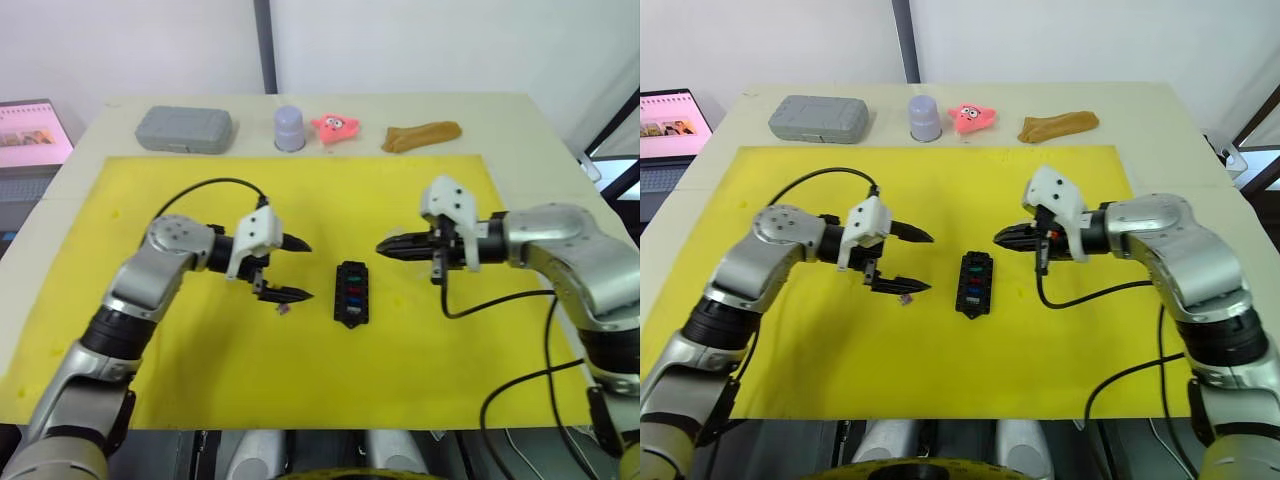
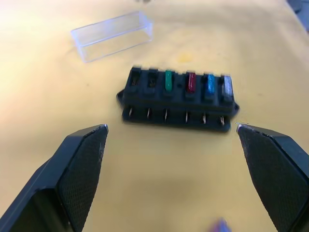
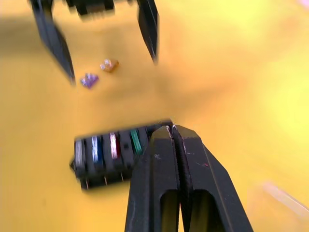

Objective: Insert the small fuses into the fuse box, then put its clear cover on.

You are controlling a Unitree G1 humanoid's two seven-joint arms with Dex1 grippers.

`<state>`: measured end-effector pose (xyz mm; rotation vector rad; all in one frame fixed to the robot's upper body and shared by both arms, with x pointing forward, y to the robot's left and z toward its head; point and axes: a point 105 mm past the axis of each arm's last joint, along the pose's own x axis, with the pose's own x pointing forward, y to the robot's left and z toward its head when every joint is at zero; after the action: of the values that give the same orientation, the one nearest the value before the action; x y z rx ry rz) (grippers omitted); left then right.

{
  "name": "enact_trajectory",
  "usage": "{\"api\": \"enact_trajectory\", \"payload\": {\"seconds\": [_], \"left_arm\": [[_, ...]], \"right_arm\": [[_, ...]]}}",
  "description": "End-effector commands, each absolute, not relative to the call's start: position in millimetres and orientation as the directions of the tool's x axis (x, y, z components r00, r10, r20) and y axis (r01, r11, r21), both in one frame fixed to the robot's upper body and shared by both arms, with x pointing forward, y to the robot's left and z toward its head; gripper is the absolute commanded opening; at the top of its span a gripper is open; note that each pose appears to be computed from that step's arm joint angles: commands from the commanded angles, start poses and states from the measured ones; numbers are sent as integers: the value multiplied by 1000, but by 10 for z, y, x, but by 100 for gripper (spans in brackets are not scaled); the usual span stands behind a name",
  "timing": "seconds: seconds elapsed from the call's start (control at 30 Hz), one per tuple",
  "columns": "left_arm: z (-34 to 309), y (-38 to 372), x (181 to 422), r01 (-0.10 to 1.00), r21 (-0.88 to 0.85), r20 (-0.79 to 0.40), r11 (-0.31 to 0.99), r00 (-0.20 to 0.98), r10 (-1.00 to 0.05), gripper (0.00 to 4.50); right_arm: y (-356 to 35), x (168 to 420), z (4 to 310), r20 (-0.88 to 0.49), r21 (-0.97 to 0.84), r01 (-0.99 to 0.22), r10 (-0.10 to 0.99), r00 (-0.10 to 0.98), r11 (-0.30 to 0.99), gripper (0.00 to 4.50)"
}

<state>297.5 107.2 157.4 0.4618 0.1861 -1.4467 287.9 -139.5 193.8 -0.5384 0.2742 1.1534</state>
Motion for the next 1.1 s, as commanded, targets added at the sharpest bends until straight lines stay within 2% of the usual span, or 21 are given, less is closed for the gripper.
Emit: {"api": "enact_trajectory", "payload": {"seconds": [0.03, 0.13, 0.2, 0.27, 0.43, 0.5, 0.63, 0.77, 0.97, 1.1], "left_arm": [[1745, 1327, 2909, 975, 207, -393, 86, 163, -905, 450], [1739, 1610, 2848, 977, 171, -448, 125, 190, -873, 450], [1741, 1814, 2825, 974, 150, -492, 167, 220, -842, 450], [1758, 2065, 2810, 965, 141, -539, 223, 264, -800, 450], [1763, 2471, 2775, 937, 148, -605, 317, 339, -720, 450], [1750, 2579, 2760, 929, 148, -623, 338, 353, -698, 450], [1745, 2608, 2737, 930, 138, -629, 340, 348, -695, 450], [1716, 2393, 2779, 945, 74, -583, 319, 300, -755, 450], [1626, 1977, 2808, 941, -202, -474, 271, 148, -868, 450], [1554, 1786, 2801, 840, -487, -367, 238, 51, -929, 450]], "right_arm": [[-1574, 2759, 2027, -517, -361, -905, 760, 395, 225, 9], [-1784, 2649, 2014, -579, -353, -915, 723, 377, 195, 9], [-1934, 2592, 2039, -609, -342, -919, 698, 376, 197, 62], [-2111, 2551, 2080, -638, -342, -916, 663, 392, 212, 140], [-2470, 2489, 2089, -693, -351, -901, 576, 433, 255, 387], [-2567, 2474, 2073, -705, -358, -894, 549, 449, 271, 445], [-2618, 2456, 2077, -704, -370, -884, 535, 467, 284, 445], [-2430, 2502, 2130, -661, -399, -875, 575, 482, 274, 445], [-1931, 2517, 2271, -561, -385, -898, 718, 413, 215, 445], [-1433, 2447, 2305, -502, -381, -916, 804, 318, 124, 445]]}}
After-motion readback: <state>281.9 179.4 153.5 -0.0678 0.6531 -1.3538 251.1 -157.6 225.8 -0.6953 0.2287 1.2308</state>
